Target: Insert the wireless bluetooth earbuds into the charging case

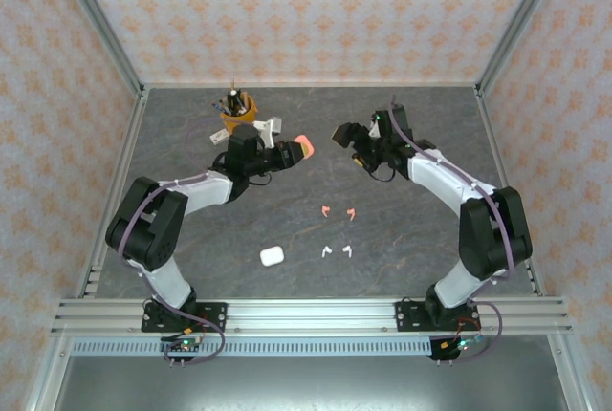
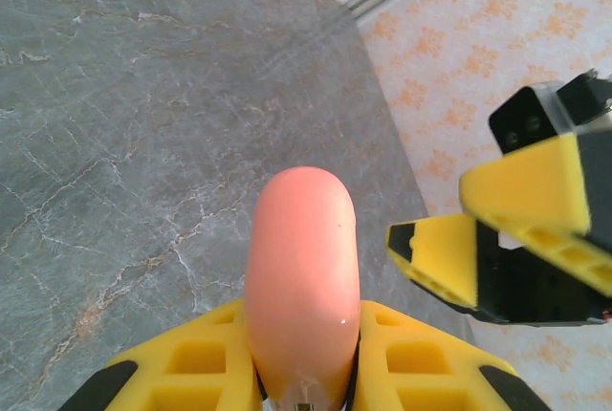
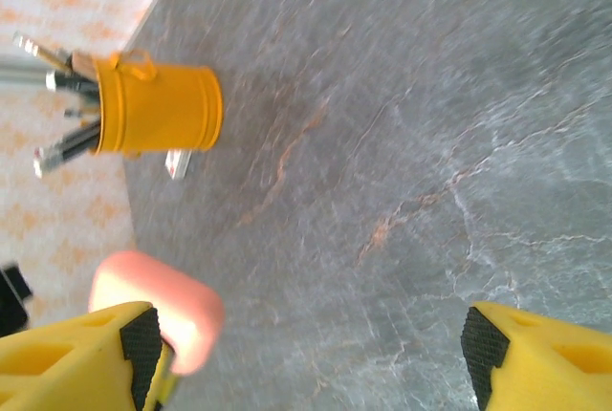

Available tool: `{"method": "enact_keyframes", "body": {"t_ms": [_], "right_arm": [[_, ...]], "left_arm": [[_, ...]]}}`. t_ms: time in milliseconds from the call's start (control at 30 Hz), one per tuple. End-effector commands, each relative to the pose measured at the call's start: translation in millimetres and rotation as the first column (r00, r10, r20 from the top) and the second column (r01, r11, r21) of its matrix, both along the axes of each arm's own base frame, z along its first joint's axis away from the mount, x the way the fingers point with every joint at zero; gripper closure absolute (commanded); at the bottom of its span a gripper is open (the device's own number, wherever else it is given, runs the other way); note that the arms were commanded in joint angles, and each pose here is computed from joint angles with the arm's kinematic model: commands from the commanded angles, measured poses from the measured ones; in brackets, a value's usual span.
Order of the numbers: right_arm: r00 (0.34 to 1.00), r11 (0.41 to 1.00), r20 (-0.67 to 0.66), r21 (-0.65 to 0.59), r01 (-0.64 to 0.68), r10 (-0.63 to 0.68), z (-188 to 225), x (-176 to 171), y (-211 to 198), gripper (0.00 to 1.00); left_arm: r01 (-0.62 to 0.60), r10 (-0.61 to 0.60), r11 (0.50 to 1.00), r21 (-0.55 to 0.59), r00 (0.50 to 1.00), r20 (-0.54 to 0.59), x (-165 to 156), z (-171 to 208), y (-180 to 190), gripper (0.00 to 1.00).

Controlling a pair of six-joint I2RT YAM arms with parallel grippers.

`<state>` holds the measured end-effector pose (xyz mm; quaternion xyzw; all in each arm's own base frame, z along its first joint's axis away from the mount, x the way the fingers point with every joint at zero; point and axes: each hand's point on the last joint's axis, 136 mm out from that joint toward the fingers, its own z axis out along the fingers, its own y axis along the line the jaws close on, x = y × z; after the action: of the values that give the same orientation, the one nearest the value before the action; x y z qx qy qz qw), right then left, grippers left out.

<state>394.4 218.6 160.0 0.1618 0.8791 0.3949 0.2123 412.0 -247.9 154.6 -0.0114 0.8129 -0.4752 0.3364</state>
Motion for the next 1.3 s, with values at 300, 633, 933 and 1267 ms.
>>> {"method": "enact_keyframes", "body": {"t_ms": [300, 633, 933, 1267], "right_arm": [[0.934, 0.942, 0.25, 0.15, -0.299, 0.257, 44.7, -10.0, 50.0, 0.18], [0.926, 0.93, 0.216, 0.132, -0.343, 0.31, 29.6, -10.0, 73.1, 0.2], [0.957, 0.957, 0.13, 0.099, -0.274, 0.261, -7.7, 6.3, 65.1, 0.24], [0.984, 0.975, 0.077, 0.146, -0.168, 0.158, -27.1, 26.2, 41.8, 0.27]], "left_arm": [[0.177, -0.177, 0.984, -0.001, 0.983, 0.046, -20.5, 37.1, -6.5, 0.9], [0.186, -0.185, 0.983, -0.01, 0.981, 0.055, -19.5, 45.6, -9.1, 0.9], [0.193, -0.192, 0.981, -0.013, 0.978, 0.078, -23.5, 56.9, -9.2, 0.91], [0.199, -0.199, 0.98, 0.002, 0.975, 0.095, -31.1, 65.1, -6.6, 0.91]]}}
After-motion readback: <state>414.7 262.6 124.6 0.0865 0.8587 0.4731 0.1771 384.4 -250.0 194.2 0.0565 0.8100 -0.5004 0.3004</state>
